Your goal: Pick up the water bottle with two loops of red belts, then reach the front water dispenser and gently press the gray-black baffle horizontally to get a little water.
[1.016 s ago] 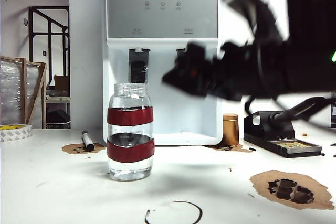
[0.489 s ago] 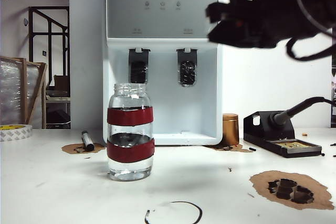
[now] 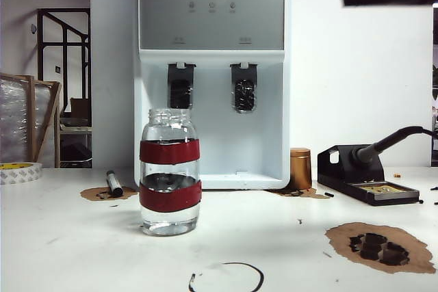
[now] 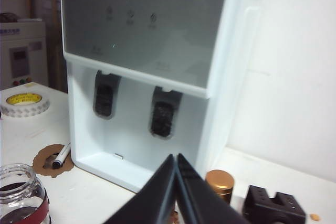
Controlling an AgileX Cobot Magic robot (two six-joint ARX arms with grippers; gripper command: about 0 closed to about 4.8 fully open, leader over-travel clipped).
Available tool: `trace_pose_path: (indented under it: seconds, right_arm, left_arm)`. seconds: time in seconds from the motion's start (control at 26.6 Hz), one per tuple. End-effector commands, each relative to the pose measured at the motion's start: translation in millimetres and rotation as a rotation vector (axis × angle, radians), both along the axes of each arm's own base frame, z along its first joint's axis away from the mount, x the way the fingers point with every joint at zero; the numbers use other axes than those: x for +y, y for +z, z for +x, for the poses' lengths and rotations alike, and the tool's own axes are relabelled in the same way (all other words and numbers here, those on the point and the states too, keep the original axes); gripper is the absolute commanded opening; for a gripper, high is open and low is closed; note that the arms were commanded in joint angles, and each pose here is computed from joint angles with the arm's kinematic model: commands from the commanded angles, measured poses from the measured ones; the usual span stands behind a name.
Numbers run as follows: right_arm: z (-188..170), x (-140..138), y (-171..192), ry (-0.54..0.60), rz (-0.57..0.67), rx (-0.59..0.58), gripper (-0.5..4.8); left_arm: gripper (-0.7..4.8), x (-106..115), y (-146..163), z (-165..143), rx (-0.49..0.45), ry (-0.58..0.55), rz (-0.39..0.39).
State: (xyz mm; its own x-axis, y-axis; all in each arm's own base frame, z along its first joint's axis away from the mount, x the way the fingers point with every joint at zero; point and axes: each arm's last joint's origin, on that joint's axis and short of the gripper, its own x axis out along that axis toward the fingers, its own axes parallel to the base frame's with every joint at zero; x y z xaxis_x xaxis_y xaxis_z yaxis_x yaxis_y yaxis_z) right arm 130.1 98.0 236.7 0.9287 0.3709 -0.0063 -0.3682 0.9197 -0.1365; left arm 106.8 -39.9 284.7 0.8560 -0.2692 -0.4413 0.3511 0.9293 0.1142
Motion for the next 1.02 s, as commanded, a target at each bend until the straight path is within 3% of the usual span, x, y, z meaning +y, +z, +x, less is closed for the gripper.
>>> trace_pose_path:
  seconds: [0.04, 0.45, 0.6, 1.02]
  right_arm:
    - [-11.3, -10.1, 2.7, -0.013, -0.017, 0.019, -0.01]
    - [-42.0, -36.0, 10.4, -0.011, 0.022, -0.01, -0.02]
    - [-42.2, -36.5, 3.4, -0.022, -0.025, 0.045, -0.02]
    - [-42.9, -38.5, -8.4, -0.063, -0.113, 0.135, -0.02]
  left_arm:
    - [0.06, 0.1, 1.0, 1.0, -0.04, -0.003, 0.016]
    - [-0.05, 11.6, -17.4, -11.6, -0.118, 0.071, -0.001]
    - [-0.05, 17.4, -13.6, -15.4, -0.189, 0.174, 0.009]
    - [-0.05, 15.8, -29.5, -8.2, -0.206, 0.192, 0.017]
